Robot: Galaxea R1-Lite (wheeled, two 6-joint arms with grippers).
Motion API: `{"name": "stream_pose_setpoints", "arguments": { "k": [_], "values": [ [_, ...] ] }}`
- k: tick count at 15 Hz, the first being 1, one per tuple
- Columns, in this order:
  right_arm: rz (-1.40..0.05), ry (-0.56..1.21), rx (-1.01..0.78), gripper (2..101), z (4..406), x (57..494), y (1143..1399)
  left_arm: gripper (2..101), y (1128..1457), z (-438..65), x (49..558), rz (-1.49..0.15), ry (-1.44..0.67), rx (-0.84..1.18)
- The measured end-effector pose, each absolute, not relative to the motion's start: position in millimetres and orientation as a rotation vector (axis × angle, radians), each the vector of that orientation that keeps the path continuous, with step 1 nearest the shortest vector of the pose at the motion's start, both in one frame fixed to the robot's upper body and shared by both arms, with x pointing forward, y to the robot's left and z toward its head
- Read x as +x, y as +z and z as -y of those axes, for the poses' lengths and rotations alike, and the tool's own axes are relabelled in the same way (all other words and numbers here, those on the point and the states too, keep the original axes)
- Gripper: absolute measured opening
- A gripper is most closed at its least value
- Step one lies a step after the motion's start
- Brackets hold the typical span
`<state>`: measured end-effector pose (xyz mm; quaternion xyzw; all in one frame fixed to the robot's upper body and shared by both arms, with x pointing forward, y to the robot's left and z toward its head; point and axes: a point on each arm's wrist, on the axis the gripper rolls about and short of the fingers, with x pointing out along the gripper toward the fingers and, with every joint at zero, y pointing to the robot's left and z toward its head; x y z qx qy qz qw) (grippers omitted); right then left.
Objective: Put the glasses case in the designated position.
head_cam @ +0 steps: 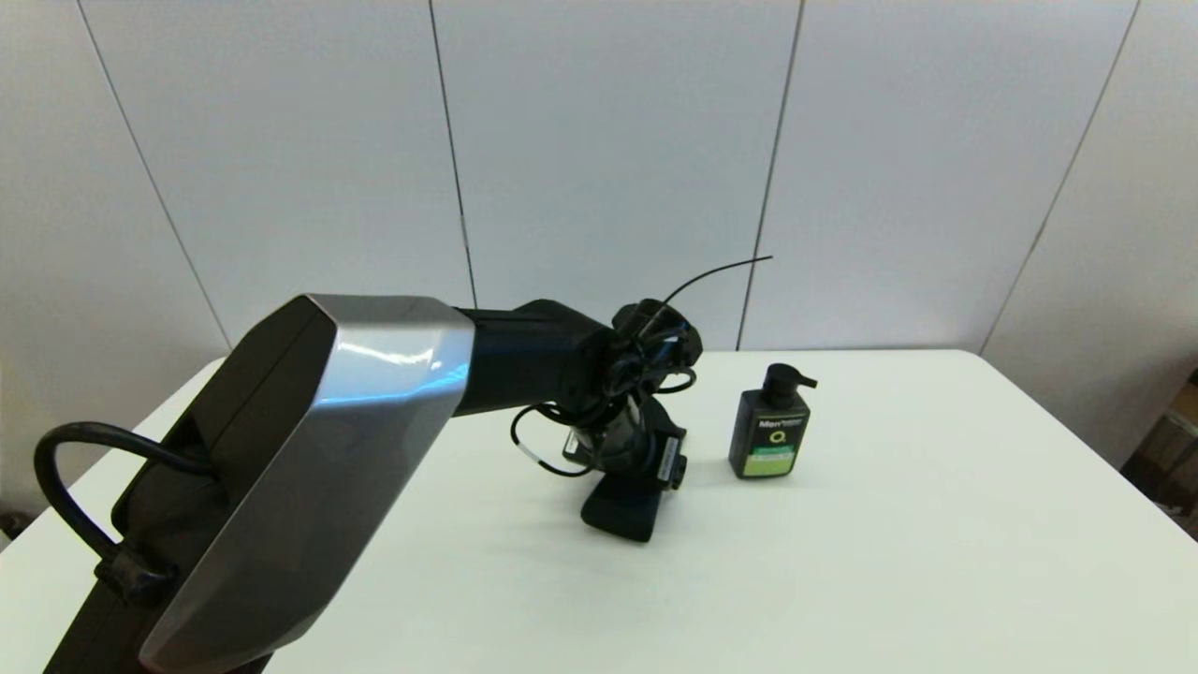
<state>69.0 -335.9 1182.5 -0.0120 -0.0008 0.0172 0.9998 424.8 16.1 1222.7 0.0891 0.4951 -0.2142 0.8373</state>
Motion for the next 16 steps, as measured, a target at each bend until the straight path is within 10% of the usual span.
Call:
{"name": "stream_pose_setpoints", "arguments": {
  "k": [16],
  "values": [
    [0.002, 0.034, -0.024, 97.3, 336, 69, 1182, 96.8, 1294, -47, 413, -0.94, -0.457, 0.124]
  ]
}}
